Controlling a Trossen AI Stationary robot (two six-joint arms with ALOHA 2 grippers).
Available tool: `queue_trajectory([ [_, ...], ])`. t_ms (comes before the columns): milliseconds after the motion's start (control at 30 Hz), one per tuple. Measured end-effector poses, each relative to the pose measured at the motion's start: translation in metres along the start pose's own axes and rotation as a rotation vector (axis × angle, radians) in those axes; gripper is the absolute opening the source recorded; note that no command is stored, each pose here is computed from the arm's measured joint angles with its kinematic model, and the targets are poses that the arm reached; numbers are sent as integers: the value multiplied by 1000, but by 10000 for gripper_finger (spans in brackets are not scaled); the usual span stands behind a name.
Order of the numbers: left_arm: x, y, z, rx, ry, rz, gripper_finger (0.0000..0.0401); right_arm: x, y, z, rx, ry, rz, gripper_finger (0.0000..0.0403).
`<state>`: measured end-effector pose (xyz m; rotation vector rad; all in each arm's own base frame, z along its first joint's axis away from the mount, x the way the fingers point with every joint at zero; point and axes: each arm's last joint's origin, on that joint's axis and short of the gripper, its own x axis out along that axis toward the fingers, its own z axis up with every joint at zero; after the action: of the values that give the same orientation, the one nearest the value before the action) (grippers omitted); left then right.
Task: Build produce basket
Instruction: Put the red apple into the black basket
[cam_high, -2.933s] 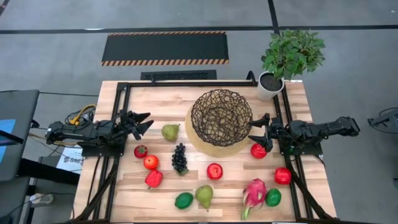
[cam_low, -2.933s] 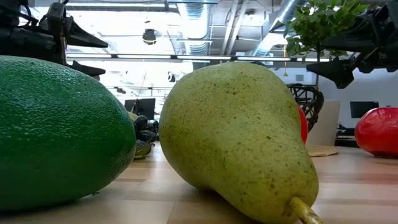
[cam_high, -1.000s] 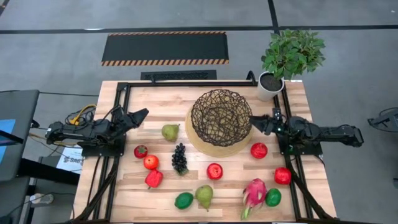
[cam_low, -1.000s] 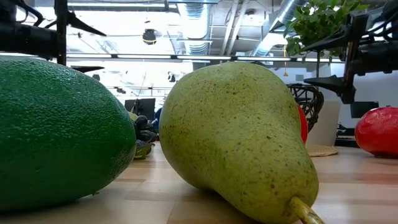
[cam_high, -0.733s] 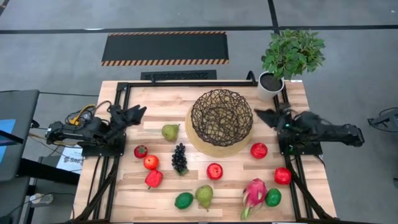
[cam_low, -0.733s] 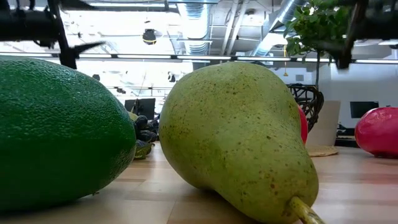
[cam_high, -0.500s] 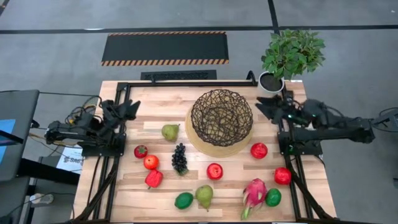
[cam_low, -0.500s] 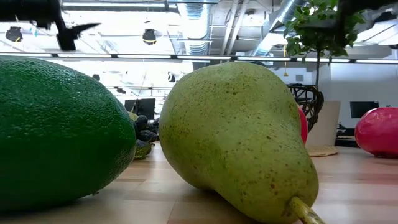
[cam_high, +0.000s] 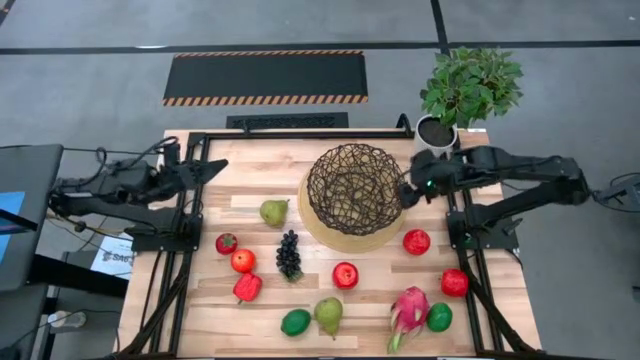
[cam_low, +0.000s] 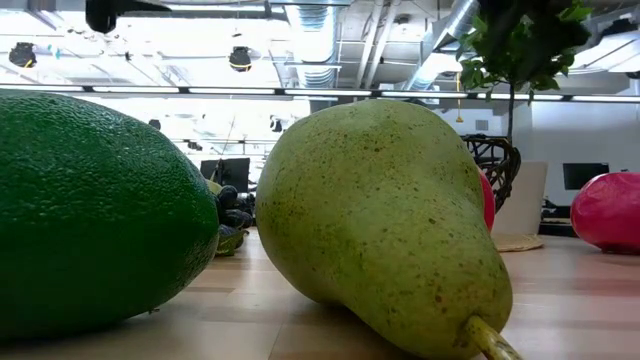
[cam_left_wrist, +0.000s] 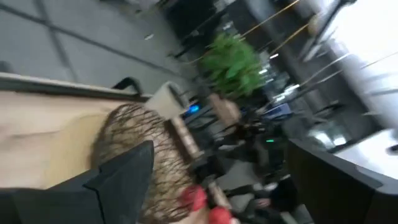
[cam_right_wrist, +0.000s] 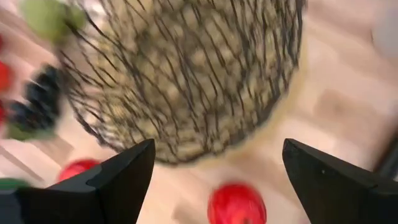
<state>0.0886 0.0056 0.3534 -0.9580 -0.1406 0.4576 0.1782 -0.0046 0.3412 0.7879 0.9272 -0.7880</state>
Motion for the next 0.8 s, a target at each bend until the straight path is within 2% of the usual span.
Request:
queue_trajectory([
  [133,12,-11,-3,19,43,22,345,10,5,-28,39,110,-80,372],
  [333,23,-13,-11,42,89,42,345,28,1,-68,105,215,-167,372],
  [467,25,-14,-12,46,100,46,345,44,1,-88,132,289,-175,372],
  [600,25,-14,-12,38,91,48,345,58,1,-97,157,303,-143,372],
  [800,25,-14,-12,38,88,51,345,78,-12,-106,193,306,-217,372],
])
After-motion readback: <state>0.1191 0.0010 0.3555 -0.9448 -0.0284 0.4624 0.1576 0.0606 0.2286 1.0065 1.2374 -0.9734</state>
